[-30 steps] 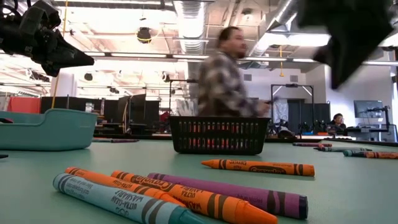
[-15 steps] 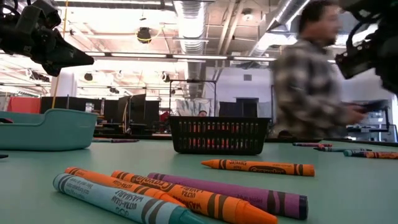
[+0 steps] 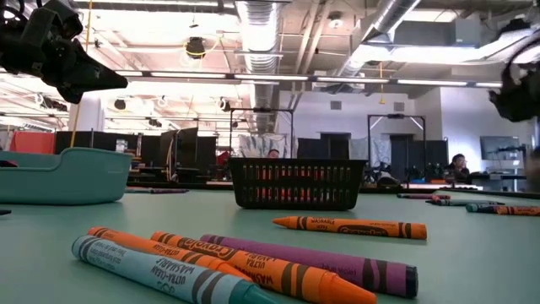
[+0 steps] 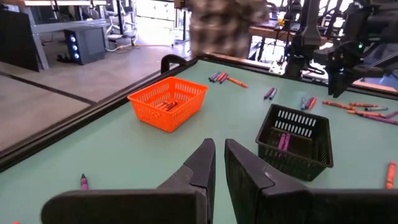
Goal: Sort crayons
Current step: Put the orange crayon into the orange bin
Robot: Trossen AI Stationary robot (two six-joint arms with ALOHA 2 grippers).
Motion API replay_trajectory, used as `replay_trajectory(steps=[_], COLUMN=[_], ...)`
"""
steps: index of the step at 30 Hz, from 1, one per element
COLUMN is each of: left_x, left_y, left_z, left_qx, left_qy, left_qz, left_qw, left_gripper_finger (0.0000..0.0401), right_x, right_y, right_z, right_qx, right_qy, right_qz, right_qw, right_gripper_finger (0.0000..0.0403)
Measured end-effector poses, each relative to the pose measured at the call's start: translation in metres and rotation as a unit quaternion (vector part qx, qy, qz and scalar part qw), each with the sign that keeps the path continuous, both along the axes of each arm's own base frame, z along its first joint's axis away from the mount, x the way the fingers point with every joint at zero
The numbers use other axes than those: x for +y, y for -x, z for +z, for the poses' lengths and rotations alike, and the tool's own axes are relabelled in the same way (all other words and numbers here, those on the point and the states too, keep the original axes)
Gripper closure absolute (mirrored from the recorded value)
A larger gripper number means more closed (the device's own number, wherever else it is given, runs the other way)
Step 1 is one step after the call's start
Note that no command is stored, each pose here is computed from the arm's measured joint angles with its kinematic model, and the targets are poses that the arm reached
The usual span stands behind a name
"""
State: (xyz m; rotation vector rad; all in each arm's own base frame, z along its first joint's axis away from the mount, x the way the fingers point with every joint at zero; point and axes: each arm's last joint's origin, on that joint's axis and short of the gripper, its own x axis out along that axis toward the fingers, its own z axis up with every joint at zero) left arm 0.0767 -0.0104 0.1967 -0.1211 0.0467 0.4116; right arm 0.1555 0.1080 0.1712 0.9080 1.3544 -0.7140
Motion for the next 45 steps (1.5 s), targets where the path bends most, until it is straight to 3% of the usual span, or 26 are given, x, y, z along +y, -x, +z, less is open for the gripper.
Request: replay_trajectory(steps=[10, 22, 30, 34, 39, 45], left_x=[0.000, 0.000, 0.000, 0.000, 0.000, 0.000], left_y=[0.000, 0.000, 0.000, 0.000, 0.000, 0.000], left_z=[0.000, 0.000, 0.000, 0.000, 0.000, 0.000], left_qx=[0.000, 0.000, 0.000, 0.000, 0.000, 0.000], left_qy=[0.000, 0.000, 0.000, 0.000, 0.000, 0.000], left_qz=[0.000, 0.000, 0.000, 0.000, 0.000, 0.000], left_qw=[1.000, 1.000, 1.000, 1.000, 1.000, 1.000], left_gripper_finger=[0.0379, 0.0379, 0.0379, 0.0379, 0.0379, 0.0379], right_x=[0.011, 0.018, 0.025, 0.027, 0.026, 0.017], right_y=[0.011, 0.002, -0.007, -0.011, -0.017, -0.026], right_z=[-0.019, -0.039, -0.030, -0.020, 0.003, 0.032], right_qx=[-0.031, 0.012, 0.034, 0.000, -0.074, -0.178], right_qy=[-0.016, 0.021, 0.044, 0.057, 0.076, 0.143], right_qz=[-0.014, -0.017, 0.005, 0.029, 0.051, 0.087], right_qw=[0.999, 1.000, 0.998, 0.998, 0.993, 0.970], right_gripper_finger=[0.0310, 0.0311, 0.0359, 0.0393, 0.0395, 0.0395])
